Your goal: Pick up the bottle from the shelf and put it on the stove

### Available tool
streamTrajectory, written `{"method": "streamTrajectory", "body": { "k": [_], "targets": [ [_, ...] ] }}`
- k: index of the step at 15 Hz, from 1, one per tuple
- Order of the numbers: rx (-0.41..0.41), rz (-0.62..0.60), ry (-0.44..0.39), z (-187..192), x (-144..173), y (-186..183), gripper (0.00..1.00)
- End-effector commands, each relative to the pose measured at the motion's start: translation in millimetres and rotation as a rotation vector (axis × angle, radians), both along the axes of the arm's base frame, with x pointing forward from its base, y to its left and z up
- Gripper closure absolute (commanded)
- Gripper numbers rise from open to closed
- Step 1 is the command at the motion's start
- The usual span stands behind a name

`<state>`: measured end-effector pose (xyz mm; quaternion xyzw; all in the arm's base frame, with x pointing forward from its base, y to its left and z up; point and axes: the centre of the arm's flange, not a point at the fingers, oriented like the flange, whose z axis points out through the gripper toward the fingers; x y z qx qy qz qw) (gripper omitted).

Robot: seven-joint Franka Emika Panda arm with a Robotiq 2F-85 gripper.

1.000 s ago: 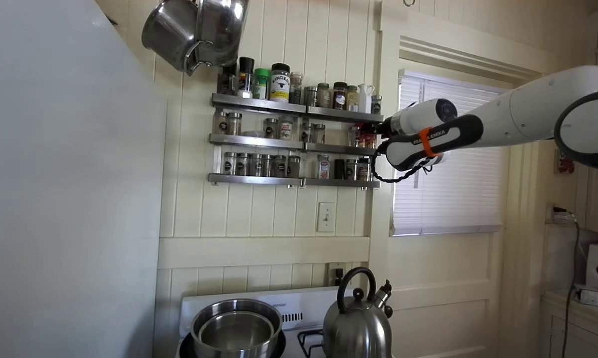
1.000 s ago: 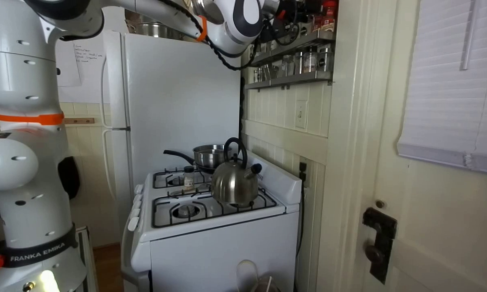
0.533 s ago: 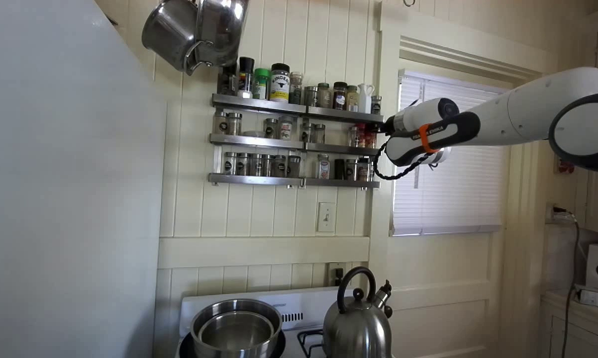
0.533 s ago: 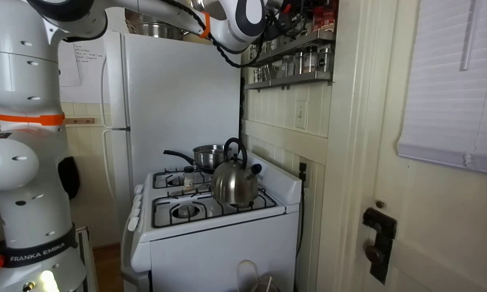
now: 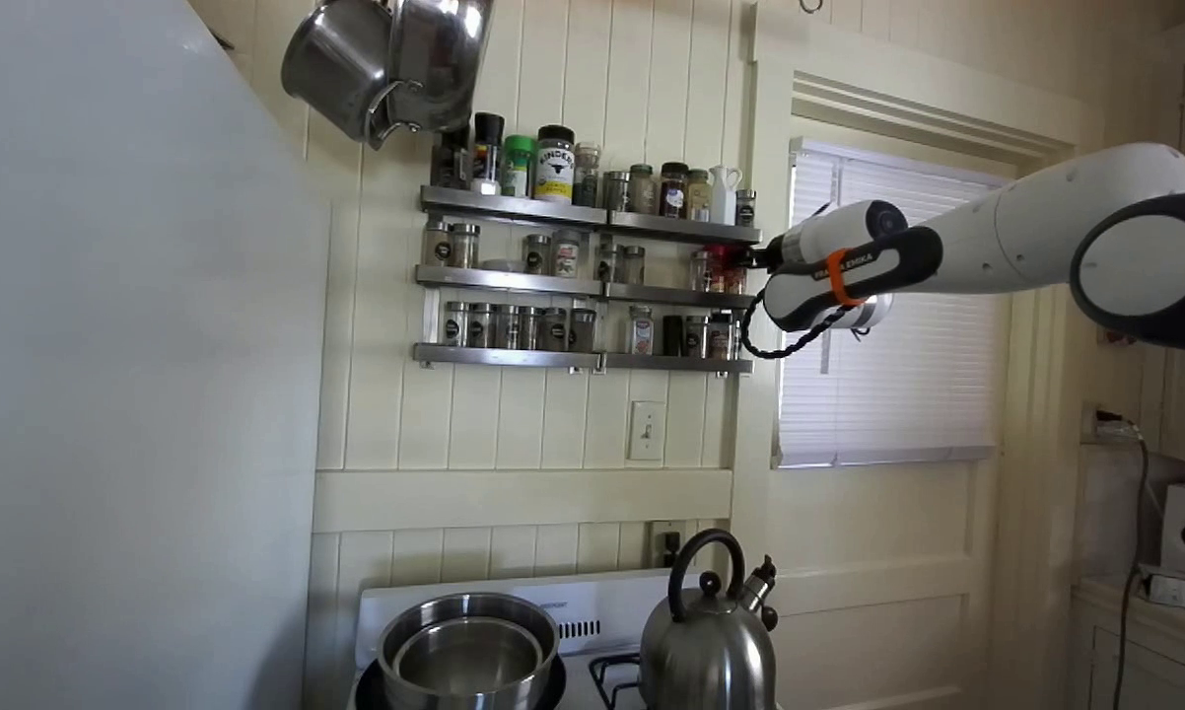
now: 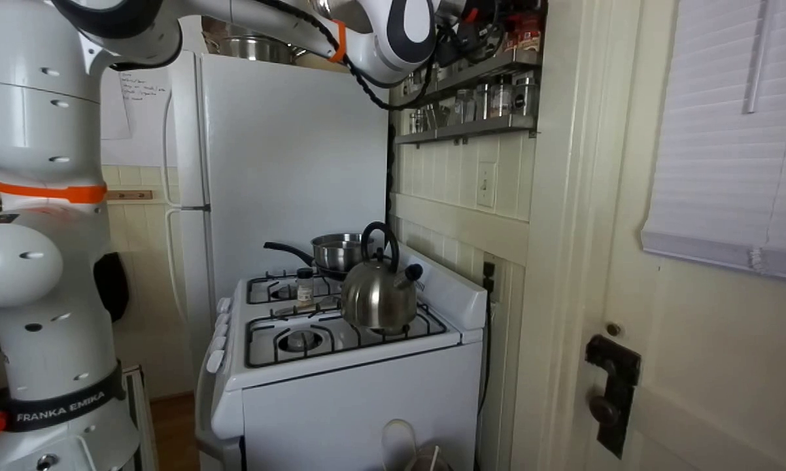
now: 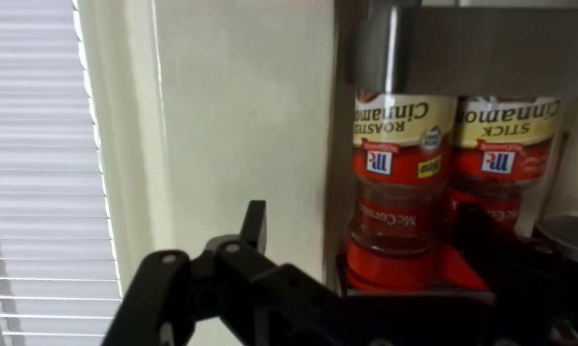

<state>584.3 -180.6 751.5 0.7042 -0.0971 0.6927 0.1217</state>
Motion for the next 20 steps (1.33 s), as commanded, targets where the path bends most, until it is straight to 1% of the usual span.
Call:
{"method": "streamTrajectory", "body": {
  "k": [1,2,4,5,6,8,10,12,14,15,17,18,19,20],
  "targets": [
    [-0.010,-0.014,-0.006,2.1,9.3,-14.4,0.09],
    [-0.011,-0.016,-0.004,2.5,10.1,-16.3,0.18],
    [-0.008,-0.005,-0.006,1.8,11.9,-16.1,0.16],
    [-0.001,0.003,-0.009,1.8,13.2,-13.8,0.22],
    [0.000,0.008,-0.011,1.6,14.7,-11.3,0.19],
    [0.002,0.019,-0.011,0.6,17.5,-7.8,0.19],
    [0.008,0.030,-0.007,-1.3,20.3,-4.1,0.16],
    [0.015,0.045,-0.012,-2.6,22.2,0.0,0.15],
    [0.012,0.051,-0.011,-3.4,23.5,2.8,0.18],
    [0.012,0.053,-0.012,-3.9,23.9,3.7,0.23],
    [0.010,0.054,-0.010,-4.6,24.2,4.1,0.26],
    [0.007,0.052,-0.003,-5.0,24.3,4.0,0.38],
    [0.008,0.051,-0.004,-5.4,24.4,3.7,0.44],
    [0.009,0.051,-0.002,-5.9,23.9,3.4,0.55]
  ]
}}
